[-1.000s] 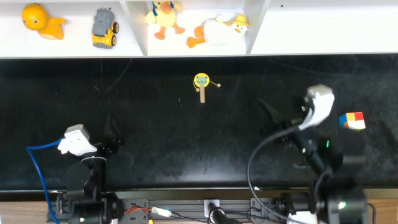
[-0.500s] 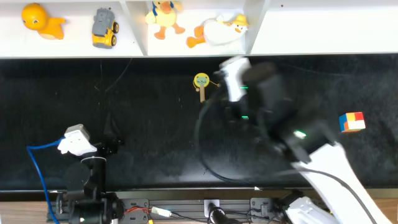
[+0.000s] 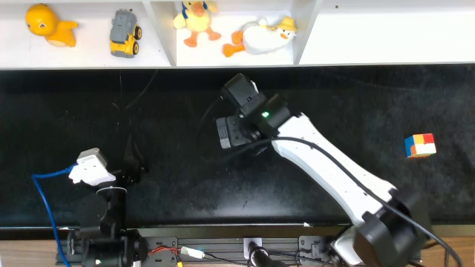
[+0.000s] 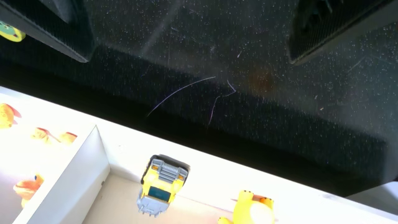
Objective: Store Toys
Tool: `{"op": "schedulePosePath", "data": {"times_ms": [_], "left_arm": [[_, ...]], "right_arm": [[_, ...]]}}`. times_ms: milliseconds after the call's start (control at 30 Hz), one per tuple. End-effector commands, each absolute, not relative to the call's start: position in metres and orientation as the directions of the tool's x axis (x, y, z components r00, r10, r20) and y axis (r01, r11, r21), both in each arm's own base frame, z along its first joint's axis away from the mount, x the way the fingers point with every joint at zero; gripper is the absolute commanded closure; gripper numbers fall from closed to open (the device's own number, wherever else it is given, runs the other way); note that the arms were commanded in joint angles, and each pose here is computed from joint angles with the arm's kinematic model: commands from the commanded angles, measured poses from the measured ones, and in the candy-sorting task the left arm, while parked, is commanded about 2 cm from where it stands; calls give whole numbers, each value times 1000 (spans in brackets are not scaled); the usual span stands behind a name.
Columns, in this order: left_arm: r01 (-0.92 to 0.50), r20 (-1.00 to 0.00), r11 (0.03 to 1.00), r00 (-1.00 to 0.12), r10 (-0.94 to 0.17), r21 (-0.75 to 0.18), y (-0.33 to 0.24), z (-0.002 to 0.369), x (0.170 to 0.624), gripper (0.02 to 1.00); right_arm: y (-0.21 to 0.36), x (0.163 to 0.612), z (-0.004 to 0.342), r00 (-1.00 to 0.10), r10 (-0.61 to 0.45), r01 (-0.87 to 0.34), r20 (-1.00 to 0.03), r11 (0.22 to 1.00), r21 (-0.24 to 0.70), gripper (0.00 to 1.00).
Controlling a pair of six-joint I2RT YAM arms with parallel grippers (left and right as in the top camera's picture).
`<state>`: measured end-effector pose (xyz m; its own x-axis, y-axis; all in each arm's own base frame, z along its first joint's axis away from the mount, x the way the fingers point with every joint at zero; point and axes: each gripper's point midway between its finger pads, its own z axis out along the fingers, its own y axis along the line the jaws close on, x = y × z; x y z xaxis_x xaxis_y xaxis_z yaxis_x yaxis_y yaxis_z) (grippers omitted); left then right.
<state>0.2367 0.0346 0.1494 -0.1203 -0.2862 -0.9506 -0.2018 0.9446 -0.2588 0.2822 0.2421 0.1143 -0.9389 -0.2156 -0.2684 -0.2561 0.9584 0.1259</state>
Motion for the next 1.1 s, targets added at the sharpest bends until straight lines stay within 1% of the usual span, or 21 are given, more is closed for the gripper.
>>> {"op": "schedulePosePath", "data": {"times_ms": [33, 267, 400, 533, 667, 767, 967, 1100], "left_arm": [[-192, -958, 952, -113, -265, -240, 34, 151, 237, 20], [-192, -958, 952, -113, -264, -240, 34, 151, 237, 20], [-192, -958, 952, -113, -264, -240, 34, 151, 237, 20], [-192, -958, 952, -113, -264, -240, 34, 151, 237, 20], [-192, -958, 952, -113, -265, -240, 34, 151, 237, 20], [-192, -958, 952, -113, -264, -240, 34, 151, 237, 20], [-192, -958, 952, -113, -265, -240, 34, 151, 237, 20], [-192, -958, 952, -113, -265, -240, 34, 151, 237, 20]], "right_arm": [[246, 298, 101, -961, -101, -140, -255, 981, 137, 9], [237, 310, 63, -979, -65, -85, -192, 992, 95, 16], [235, 321, 49, -981, -48, -67, -189, 993, 93, 14], [240, 333, 47, -972, -62, -91, -227, 989, 117, 16], [251, 345, 52, -947, -136, -182, -290, 974, 137, 20], [256, 352, 55, -926, -185, -240, -329, 961, 134, 20], [256, 356, 56, -921, -183, -242, -344, 961, 137, 77], [255, 357, 51, -923, -186, -240, -337, 962, 126, 71]]}}
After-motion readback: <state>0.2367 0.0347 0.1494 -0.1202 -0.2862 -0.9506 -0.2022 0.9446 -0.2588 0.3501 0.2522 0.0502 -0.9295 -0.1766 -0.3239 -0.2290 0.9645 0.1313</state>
